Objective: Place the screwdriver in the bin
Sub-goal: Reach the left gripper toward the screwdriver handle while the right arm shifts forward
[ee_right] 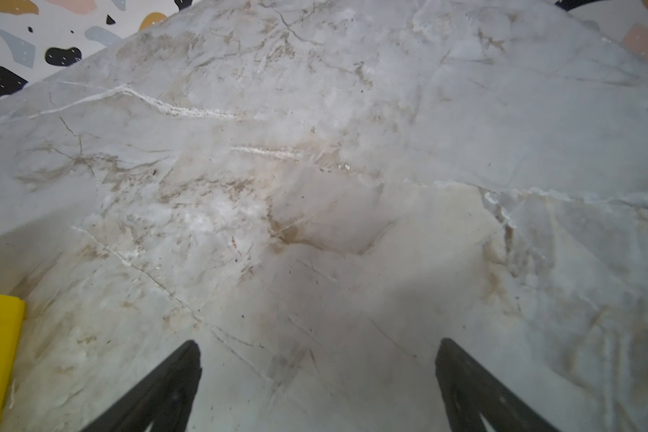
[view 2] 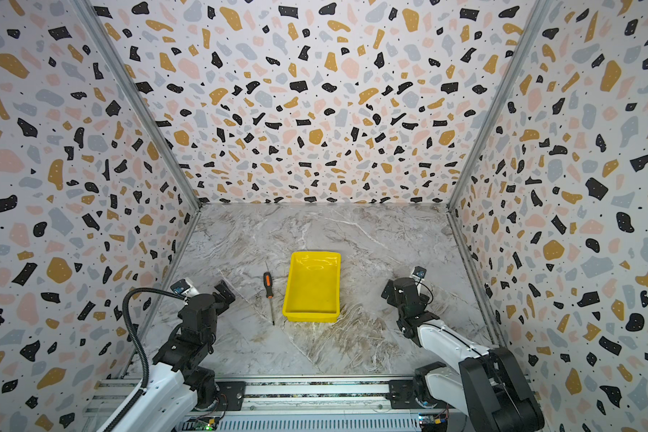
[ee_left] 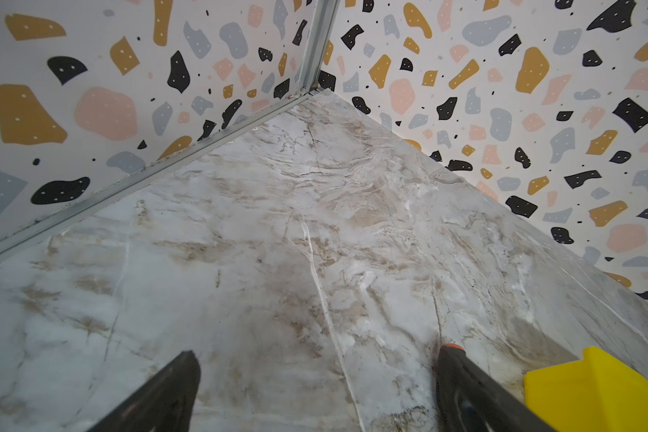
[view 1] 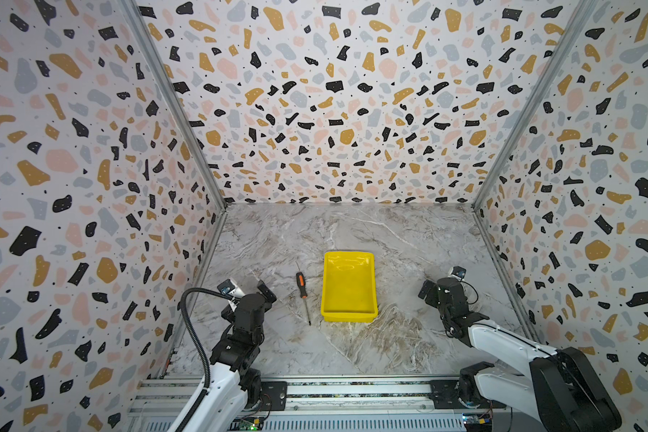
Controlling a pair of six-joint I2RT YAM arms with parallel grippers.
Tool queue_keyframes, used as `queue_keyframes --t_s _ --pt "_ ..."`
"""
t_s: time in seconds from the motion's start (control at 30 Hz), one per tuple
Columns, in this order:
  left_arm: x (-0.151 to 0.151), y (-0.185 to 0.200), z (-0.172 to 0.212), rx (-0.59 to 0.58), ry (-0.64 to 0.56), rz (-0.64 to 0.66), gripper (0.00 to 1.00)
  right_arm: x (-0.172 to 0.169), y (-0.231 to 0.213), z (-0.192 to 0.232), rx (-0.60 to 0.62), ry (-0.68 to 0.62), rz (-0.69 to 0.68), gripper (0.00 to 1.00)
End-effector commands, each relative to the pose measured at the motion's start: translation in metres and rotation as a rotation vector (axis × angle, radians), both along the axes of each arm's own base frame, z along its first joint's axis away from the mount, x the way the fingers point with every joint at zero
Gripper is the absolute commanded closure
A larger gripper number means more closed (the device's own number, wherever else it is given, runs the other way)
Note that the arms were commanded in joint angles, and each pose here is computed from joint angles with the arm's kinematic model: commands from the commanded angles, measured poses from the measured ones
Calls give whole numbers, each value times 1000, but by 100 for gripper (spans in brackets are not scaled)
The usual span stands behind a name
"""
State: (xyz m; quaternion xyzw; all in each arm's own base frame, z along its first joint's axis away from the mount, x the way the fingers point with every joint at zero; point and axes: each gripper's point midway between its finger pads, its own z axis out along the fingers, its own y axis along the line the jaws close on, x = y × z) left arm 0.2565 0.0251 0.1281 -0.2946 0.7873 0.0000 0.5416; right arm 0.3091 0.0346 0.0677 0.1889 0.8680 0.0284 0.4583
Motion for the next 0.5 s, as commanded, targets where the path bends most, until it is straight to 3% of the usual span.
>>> queue_keyframes --t_s 0.0,0.17,0.23,0.27,0.37,0.47 --pt "3 2 -4 8 13 17 0 23 9 17 -13 -66 25 1" --pt "2 8 -13 24 99 62 0 32 20 8 -56 11 51 3" --pt "-1 12 -14 -34 141 136 0 30 21 9 -57 -1 55 2" --pt "3 3 -15 -84 146 112 0 29 21 10 -53 -10 55 2" --pt "36 -55 -8 -237 105 -175 1 27 21 11 -45 -19 62 3" --pt "44 -85 -18 -335 187 -271 9 29 23 7 -43 1 67 3"
